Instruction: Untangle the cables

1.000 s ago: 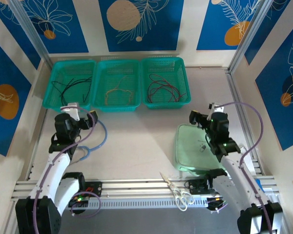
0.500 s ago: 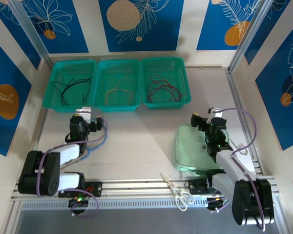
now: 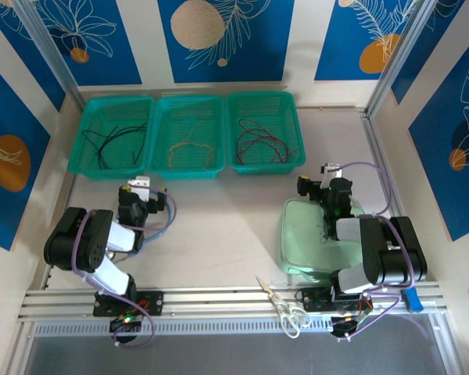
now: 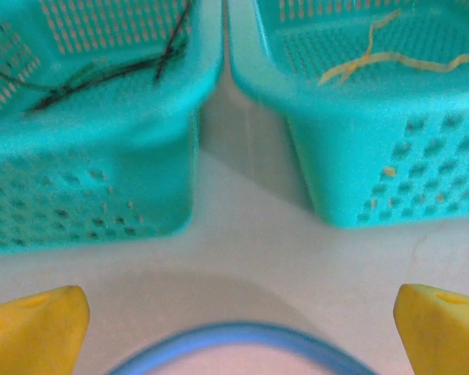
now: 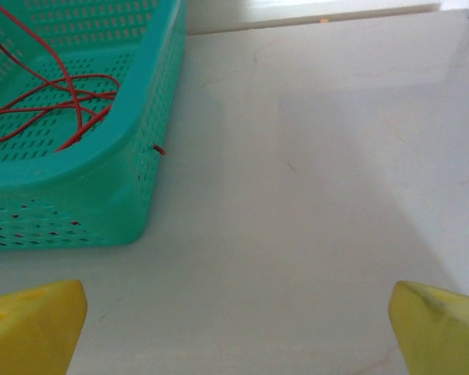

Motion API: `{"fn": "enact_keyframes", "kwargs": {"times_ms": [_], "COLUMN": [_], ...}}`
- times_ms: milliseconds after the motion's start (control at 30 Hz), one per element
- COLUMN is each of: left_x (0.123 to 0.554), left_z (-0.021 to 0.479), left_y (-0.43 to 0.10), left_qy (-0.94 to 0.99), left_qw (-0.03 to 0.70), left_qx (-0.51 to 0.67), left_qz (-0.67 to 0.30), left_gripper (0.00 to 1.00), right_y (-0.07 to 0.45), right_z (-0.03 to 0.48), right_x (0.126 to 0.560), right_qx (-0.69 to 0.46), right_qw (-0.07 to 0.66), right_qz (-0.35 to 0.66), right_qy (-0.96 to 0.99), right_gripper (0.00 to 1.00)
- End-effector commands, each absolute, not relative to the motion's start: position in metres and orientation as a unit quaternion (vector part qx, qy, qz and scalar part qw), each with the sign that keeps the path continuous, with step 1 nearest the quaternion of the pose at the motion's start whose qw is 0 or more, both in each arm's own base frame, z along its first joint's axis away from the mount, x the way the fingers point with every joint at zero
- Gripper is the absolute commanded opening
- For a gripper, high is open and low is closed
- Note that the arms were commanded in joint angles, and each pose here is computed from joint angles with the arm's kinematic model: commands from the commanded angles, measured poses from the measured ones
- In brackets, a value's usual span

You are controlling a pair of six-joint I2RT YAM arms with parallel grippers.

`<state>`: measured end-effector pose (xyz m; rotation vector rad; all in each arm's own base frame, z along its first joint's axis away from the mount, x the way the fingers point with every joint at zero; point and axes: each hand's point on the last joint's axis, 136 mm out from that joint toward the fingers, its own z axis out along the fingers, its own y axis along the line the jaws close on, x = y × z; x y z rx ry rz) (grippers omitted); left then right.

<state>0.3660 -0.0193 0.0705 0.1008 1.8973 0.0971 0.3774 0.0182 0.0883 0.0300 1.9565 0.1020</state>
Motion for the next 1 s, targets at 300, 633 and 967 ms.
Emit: {"fn": "enact_keyframes", "kwargs": {"times_ms": [300,633,967], "left_x": [0.393,0.393,0.393], "left_z": [0.096,0.096,0.096], "left_y": [-0.005,-0.005,-0.005], "left_qy": [0.804,0.805,0.804], "left_qw": [0.59,0.589,0.59], "left_qx": [-0.001,-0.002,0.0], "left_qz": [0.075,0.074,0.075], "left_gripper": [0.99,0.99,0.99], "right_y": [0.024,0.024,0.024], "right_z": [0.095,0.095,0.095], "right_x": [0.397,0.397,0.397], "right_qx": [-0.003,-0.003,-0.004], "right_qw": [0.56,0.56,0.56], "right_qz": [0.072,0.072,0.073], "right_qy": [0.825,0.825,0.825], "right_gripper": [0.99,0.99,0.99]}}
